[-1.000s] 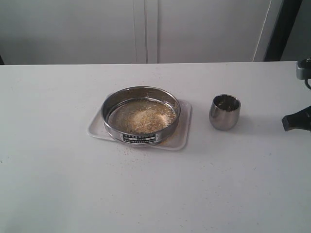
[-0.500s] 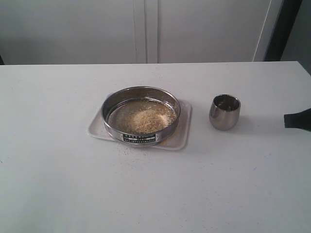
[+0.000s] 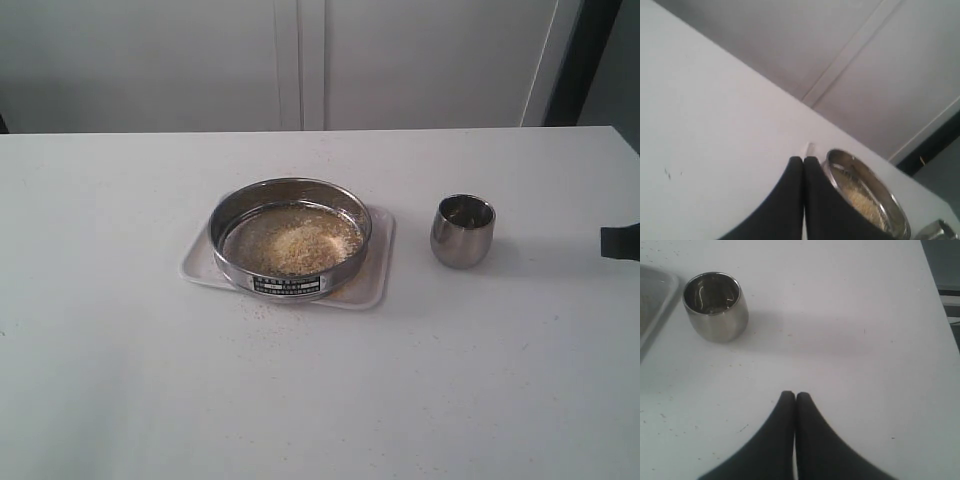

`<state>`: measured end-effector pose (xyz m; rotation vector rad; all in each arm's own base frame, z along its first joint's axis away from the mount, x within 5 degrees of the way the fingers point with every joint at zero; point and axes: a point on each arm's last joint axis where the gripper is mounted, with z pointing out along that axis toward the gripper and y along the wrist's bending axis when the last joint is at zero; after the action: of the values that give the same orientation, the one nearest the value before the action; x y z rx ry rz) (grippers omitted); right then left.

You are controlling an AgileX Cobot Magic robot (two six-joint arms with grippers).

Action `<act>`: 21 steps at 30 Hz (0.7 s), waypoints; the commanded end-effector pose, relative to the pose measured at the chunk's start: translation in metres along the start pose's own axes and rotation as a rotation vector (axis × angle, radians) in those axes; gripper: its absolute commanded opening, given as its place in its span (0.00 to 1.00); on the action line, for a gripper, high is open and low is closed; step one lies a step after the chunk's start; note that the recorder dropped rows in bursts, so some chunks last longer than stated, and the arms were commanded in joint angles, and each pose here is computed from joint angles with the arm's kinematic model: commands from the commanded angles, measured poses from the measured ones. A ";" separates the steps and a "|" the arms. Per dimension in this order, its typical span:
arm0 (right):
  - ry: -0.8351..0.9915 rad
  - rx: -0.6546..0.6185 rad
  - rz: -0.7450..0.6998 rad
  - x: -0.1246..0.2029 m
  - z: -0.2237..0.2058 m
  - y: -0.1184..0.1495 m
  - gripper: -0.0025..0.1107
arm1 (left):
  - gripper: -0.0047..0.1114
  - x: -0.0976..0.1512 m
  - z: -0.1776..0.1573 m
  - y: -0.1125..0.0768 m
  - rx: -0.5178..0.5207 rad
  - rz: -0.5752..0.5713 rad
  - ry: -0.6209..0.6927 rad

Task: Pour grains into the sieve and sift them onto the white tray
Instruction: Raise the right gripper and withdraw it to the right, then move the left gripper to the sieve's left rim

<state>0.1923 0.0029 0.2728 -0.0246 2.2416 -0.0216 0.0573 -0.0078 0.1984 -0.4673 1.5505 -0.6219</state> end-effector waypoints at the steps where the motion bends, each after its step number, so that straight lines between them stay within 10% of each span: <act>1: -0.014 0.006 0.015 0.000 -0.002 -0.002 0.02 | 0.04 -0.014 -0.002 -0.005 0.029 -0.064 -0.126; 21: -0.014 0.006 0.017 0.000 -0.002 -0.002 0.02 | 0.04 -0.043 0.070 -0.046 -0.134 0.387 0.533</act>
<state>0.1923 0.0029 0.2728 -0.0204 2.2416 -0.0196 0.1181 -0.0197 0.2541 -0.1734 2.0534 -0.3735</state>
